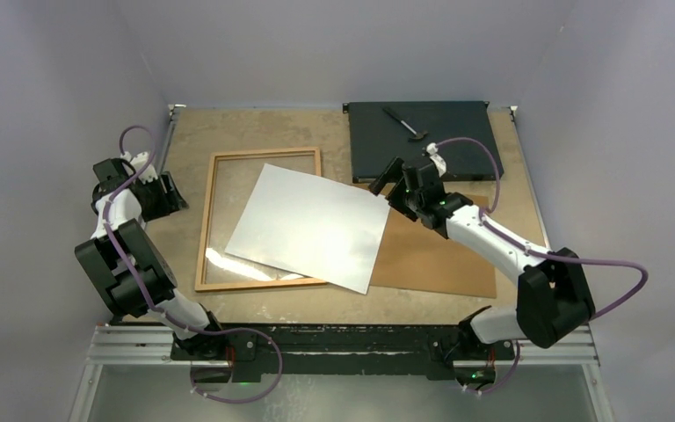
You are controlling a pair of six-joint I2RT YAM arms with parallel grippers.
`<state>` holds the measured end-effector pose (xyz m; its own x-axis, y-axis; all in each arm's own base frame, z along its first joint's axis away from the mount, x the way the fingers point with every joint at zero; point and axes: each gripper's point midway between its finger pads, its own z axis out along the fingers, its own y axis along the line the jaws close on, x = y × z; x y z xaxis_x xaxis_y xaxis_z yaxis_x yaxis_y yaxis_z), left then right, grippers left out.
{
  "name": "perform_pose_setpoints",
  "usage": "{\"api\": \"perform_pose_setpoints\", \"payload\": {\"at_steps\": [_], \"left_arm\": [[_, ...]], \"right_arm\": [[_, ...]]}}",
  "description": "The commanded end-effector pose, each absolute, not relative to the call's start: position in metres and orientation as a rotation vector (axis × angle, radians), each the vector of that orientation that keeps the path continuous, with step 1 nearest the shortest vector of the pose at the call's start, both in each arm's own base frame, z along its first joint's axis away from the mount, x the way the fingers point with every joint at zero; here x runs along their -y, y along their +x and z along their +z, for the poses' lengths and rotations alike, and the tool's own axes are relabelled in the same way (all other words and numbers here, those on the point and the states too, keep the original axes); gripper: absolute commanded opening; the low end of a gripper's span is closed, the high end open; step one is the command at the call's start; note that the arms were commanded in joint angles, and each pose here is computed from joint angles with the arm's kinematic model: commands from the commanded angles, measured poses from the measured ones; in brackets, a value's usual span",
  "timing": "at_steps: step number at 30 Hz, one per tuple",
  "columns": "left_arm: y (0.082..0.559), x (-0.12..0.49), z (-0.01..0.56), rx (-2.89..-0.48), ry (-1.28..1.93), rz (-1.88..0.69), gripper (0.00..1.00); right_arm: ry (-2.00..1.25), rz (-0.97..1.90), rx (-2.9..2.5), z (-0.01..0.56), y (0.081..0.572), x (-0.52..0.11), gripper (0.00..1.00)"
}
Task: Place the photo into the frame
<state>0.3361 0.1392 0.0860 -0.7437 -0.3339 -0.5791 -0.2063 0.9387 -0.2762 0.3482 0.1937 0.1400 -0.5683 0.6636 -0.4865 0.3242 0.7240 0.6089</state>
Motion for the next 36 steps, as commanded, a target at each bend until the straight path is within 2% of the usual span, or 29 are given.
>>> {"api": "perform_pose_setpoints", "payload": {"at_steps": [1,5,8,14,27,36], "left_arm": [[0.339,-0.141,0.091,-2.415,-0.329,-0.257,0.58],[0.34,-0.141,0.092,-2.427,-0.306,-0.268,0.58],[0.338,-0.141,0.093,-2.437,-0.287,-0.268,0.58],[0.337,-0.138,0.093,-2.443,-0.279,-0.281,0.58],[0.333,-0.135,0.084,-2.463,-0.259,-0.3,0.57],[0.327,-0.138,0.068,-2.516,-0.208,-0.278,0.56]], "right_arm": [[0.116,0.663,-2.284,0.166,0.342,-0.228,0.99],[-0.297,0.664,-2.267,0.199,0.383,-0.268,0.99],[-0.459,0.635,-2.243,0.201,0.419,-0.29,0.99],[-0.719,0.782,-2.264,0.172,0.446,-0.335,0.97],[-0.813,0.895,-2.304,0.116,0.481,-0.33,0.98],[-0.832,1.016,-2.329,0.076,0.476,-0.336,0.97]]}}
